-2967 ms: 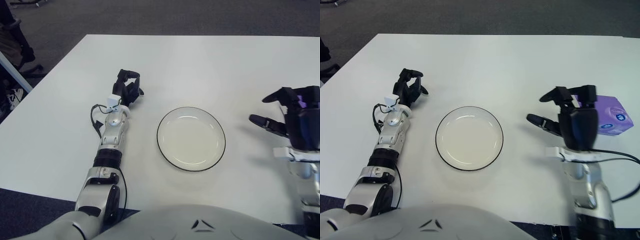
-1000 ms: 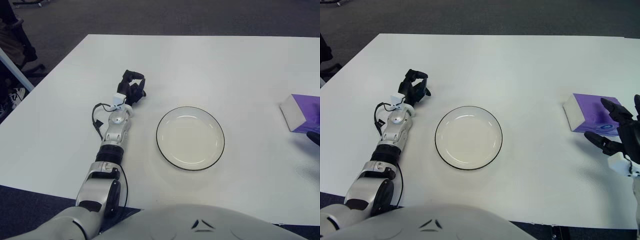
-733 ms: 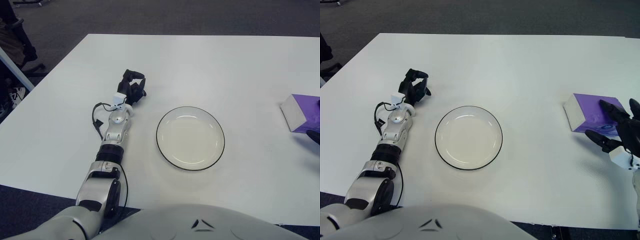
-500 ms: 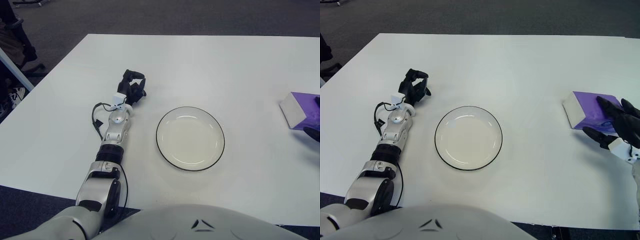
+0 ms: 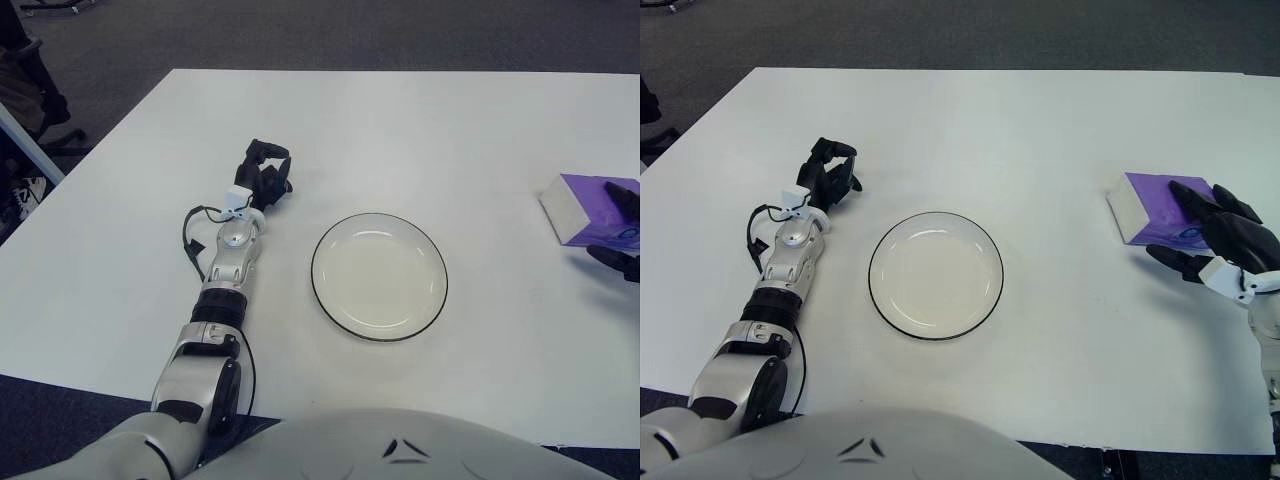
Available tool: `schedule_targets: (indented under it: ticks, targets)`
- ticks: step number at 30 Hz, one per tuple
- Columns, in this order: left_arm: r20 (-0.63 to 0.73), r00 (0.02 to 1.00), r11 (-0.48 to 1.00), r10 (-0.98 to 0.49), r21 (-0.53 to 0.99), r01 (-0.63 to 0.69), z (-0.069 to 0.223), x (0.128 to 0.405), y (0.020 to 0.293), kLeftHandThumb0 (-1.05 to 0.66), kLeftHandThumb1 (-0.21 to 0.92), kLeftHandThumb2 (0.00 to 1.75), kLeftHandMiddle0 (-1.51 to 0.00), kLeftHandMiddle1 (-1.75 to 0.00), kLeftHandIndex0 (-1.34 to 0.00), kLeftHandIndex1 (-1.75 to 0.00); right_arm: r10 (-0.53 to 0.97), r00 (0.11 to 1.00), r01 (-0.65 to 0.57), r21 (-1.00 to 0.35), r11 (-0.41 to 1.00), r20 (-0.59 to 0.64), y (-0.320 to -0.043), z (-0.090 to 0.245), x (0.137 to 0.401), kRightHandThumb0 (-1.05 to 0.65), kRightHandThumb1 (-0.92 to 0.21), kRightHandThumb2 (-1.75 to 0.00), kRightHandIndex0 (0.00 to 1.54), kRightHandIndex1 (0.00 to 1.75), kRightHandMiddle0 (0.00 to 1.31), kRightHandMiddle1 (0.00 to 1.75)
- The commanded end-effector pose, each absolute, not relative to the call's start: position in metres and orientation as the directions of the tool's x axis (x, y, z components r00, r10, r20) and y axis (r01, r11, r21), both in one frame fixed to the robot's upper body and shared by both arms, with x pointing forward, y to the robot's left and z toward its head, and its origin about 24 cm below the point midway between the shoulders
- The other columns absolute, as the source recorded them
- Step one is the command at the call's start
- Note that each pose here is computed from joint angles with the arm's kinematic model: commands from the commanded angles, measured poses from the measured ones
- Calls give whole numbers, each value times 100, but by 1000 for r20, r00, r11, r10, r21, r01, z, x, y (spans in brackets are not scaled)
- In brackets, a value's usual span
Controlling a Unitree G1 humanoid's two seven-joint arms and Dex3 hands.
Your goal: Put the tissue paper into the plate.
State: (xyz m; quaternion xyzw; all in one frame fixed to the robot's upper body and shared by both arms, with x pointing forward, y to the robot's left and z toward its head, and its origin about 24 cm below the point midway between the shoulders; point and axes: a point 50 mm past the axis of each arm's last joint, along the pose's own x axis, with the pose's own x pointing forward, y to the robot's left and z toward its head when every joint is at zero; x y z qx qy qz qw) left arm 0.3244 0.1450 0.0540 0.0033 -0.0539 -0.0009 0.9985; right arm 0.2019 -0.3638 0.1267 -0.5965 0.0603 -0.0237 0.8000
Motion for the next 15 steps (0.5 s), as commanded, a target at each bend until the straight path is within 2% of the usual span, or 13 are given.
schedule_targets:
  ticks: [1,15]
  targets:
    - [-63,998,1000,3,-17,-4,8,301,143,-35,92,40,-70,-175,-33,-162,-61,989,-108,-948,299,-132,-356,116,205,-86,-92,-47,24,1,29,2]
    - [-62,998,1000,-2,-16,1,8,301,142,-35,92,40,-70,-175,-33,-162,88,982,-186,-939,289,-168,-333,114,221,-87,-92,-47,25,1,31,2]
